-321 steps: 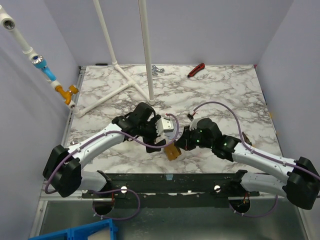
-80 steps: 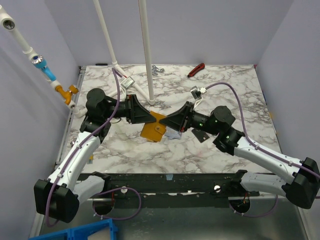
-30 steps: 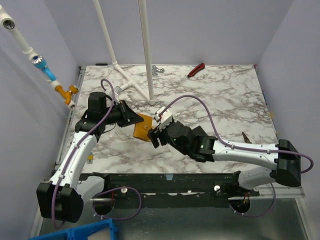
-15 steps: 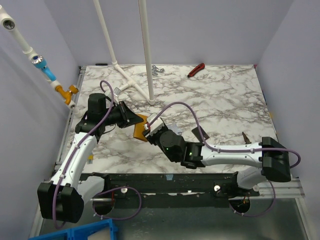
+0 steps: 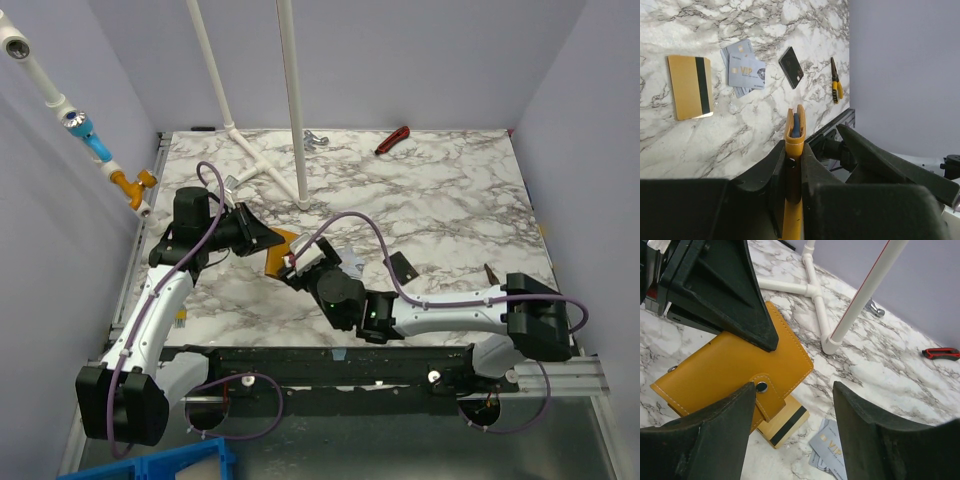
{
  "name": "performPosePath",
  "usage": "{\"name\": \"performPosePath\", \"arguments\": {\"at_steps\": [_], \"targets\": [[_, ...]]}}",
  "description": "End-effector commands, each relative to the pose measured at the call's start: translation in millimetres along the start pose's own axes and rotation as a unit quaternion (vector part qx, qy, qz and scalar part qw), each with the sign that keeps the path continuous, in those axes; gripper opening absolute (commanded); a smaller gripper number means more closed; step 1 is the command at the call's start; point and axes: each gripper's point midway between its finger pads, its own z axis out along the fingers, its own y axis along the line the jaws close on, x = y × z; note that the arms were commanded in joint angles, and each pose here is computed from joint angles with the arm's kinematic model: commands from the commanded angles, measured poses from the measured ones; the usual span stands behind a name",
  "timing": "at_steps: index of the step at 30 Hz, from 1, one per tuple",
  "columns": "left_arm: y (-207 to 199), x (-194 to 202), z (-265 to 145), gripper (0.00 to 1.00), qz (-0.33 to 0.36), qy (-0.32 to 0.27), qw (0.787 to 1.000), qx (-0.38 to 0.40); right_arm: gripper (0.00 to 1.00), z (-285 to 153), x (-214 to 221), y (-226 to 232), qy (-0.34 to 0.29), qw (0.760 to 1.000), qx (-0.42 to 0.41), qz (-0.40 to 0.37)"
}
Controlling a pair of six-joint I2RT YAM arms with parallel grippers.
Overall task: Put the credit cards into the card holder
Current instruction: Open the card holder.
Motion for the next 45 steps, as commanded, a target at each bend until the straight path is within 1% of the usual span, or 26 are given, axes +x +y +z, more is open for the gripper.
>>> {"name": "performPosePath", "arguments": {"at_steps": [1, 12, 17, 20, 25, 30, 32, 34, 35, 36, 38, 39, 42, 45], "targets": [[-18, -4, -8, 0.00, 0.014, -0.007, 1.000, 0.024, 0.68, -12, -1, -11, 0.006, 1.000, 0.008, 0.015], [-20, -6, -8, 0.00, 0.014, -0.008, 1.000, 0.024, 0.73, -18, 16, 14, 0.024, 0.998, -0.059, 0.003], [-22, -6, -9, 0.00, 0.005, -0.006, 1.000, 0.028, 0.73, -13, 22, 18, 0.026, 0.998, -0.049, -0.019], [-22, -4, -9, 0.00, -0.004, -0.001, 1.000, 0.031, 0.70, -7, 24, 21, 0.023, 0.998, -0.044, -0.037], [-26, 0, -8, 0.00, -0.027, 0.008, 0.998, 0.050, 0.57, 7, 19, 11, 0.003, 0.998, 0.022, -0.058], [-29, 4, -11, 0.00, -0.033, 0.011, 0.998, 0.060, 0.46, 13, 10, 15, -0.012, 0.999, 0.032, -0.043], [-29, 5, -12, 0.00, -0.033, 0.010, 0.998, 0.062, 0.40, 13, 12, 15, -0.013, 0.999, 0.031, -0.034], [-27, 6, -12, 0.00, -0.033, 0.009, 0.998, 0.061, 0.27, 12, 11, 15, -0.014, 0.999, 0.032, -0.025], [-27, 6, -12, 0.00, -0.034, 0.010, 0.998, 0.061, 0.18, 12, 11, 15, -0.014, 0.999, 0.034, -0.021], [-27, 6, -12, 0.00, -0.035, 0.010, 0.997, 0.061, 0.12, 11, 10, 15, -0.015, 0.999, 0.033, -0.016], [-28, 6, -12, 0.00, -0.035, 0.009, 0.997, 0.063, 0.06, 11, 10, 19, -0.014, 1.000, 0.021, -0.013], [-30, 6, -12, 0.00, -0.034, 0.009, 0.997, 0.064, 0.01, 11, 9, 20, -0.014, 1.000, 0.018, -0.012], [-30, 5, -13, 0.00, -0.030, 0.009, 0.997, 0.063, 0.01, 10, 5, 17, -0.019, 1.000, 0.024, -0.005], [-29, 6, -13, 0.00, -0.031, 0.009, 0.998, 0.062, 0.01, 7, -4, 9, -0.031, 0.998, 0.047, 0.006]]}}
